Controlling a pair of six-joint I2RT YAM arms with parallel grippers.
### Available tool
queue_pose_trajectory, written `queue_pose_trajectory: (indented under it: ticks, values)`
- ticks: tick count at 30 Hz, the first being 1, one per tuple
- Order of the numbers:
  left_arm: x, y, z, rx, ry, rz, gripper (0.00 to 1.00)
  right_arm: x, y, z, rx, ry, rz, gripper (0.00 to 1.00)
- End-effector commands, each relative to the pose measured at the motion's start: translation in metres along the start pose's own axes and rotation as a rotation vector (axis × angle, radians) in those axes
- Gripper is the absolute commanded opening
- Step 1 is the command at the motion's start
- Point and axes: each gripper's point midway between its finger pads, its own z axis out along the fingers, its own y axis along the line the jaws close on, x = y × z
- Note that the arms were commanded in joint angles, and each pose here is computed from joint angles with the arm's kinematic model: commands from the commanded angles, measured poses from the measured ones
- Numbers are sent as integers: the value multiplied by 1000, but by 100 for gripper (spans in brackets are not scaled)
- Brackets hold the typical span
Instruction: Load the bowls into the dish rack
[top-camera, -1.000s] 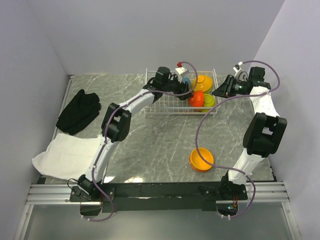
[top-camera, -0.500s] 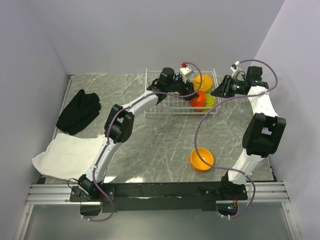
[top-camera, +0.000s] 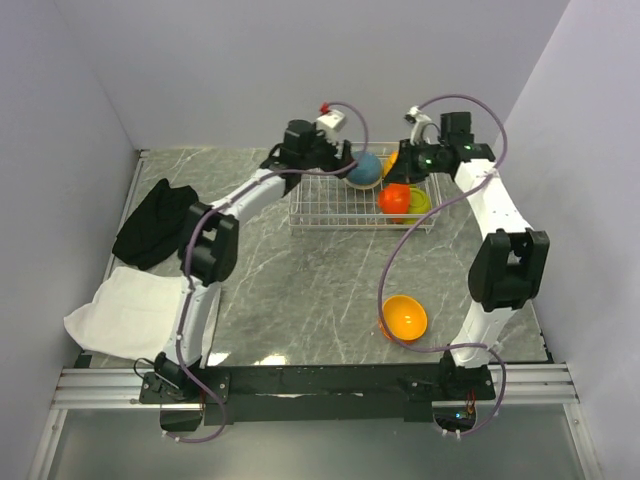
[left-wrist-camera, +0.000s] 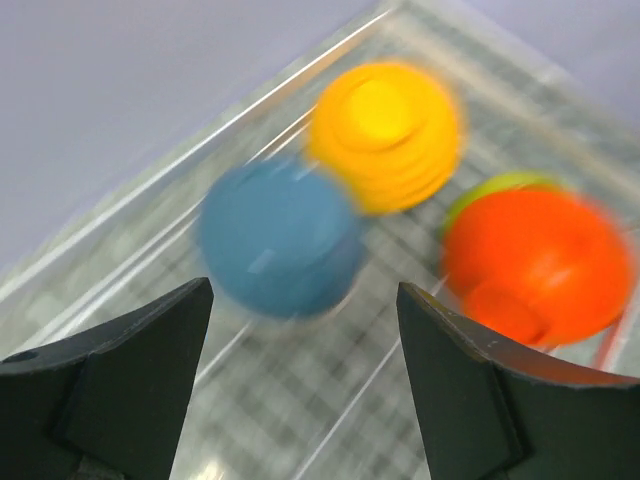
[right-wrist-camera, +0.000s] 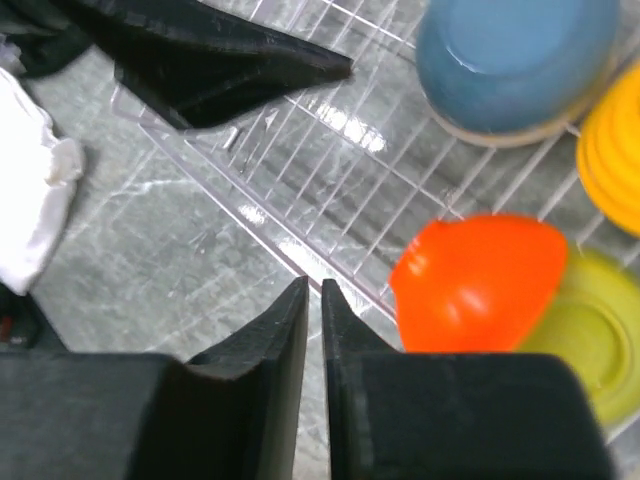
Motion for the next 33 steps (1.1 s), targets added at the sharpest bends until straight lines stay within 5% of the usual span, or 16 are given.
queue_pose_trajectory:
  ticks: [1,15,33]
  values:
    - [-15,32,-47,-155,-13,-11,82,-16,0,20,91,11,-113,15]
    - [-17,71,-90,-298,14,-21,86,-1,-17,46,287,170,-278,1]
    - [-22,75,-88,-296,0,-29,87,21,-29,52,382,273,-376,0]
